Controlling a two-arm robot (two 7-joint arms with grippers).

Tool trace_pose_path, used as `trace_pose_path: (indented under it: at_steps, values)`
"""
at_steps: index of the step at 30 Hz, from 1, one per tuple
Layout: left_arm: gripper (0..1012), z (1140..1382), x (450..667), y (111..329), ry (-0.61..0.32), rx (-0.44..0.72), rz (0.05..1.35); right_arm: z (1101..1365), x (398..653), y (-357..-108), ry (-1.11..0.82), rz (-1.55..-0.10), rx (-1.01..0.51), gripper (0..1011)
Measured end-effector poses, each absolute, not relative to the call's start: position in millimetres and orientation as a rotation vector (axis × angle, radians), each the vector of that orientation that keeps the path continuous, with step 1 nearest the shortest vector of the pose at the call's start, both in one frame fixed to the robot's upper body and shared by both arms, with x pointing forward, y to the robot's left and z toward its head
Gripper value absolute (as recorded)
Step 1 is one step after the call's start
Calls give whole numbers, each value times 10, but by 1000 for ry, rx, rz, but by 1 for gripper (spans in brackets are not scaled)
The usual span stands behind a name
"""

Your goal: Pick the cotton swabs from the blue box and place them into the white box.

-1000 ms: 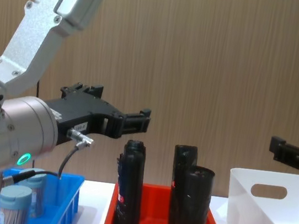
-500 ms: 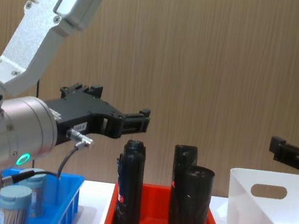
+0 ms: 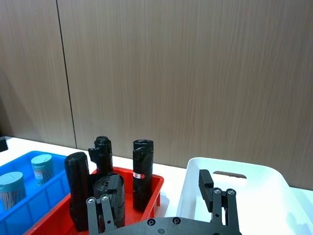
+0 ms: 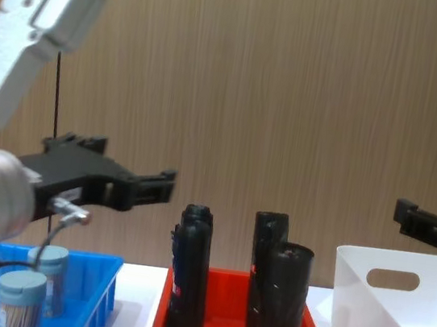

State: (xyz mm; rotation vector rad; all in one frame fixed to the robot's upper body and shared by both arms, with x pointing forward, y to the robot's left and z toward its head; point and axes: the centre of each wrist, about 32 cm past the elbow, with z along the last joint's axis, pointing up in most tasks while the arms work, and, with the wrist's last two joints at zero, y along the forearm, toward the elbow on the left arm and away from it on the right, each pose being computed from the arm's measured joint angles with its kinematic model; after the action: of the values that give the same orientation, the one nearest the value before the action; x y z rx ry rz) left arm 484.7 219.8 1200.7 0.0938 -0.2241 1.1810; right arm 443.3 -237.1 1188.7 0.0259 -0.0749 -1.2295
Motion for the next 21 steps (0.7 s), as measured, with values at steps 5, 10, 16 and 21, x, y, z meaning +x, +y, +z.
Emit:
trace_pose_path:
  at_steps: [5,10,16,21]
  values:
    - [1003,11983,4800,2305,-181,109,1228,11887,4433,-2371,-75,-1230,26,1002]
    - [1003,11949,4764,2445,-122,120,1285,11887,4433,-2371,-75,-1230,26,1002]
    - [1003,11909,4765,2570,-64,135,1329,11887,4433,-2371,-75,-1229,26,1002]
    - [1003,11873,4795,2652,-22,146,1352,11887,4433,-2371,-75,-1229,26,1002]
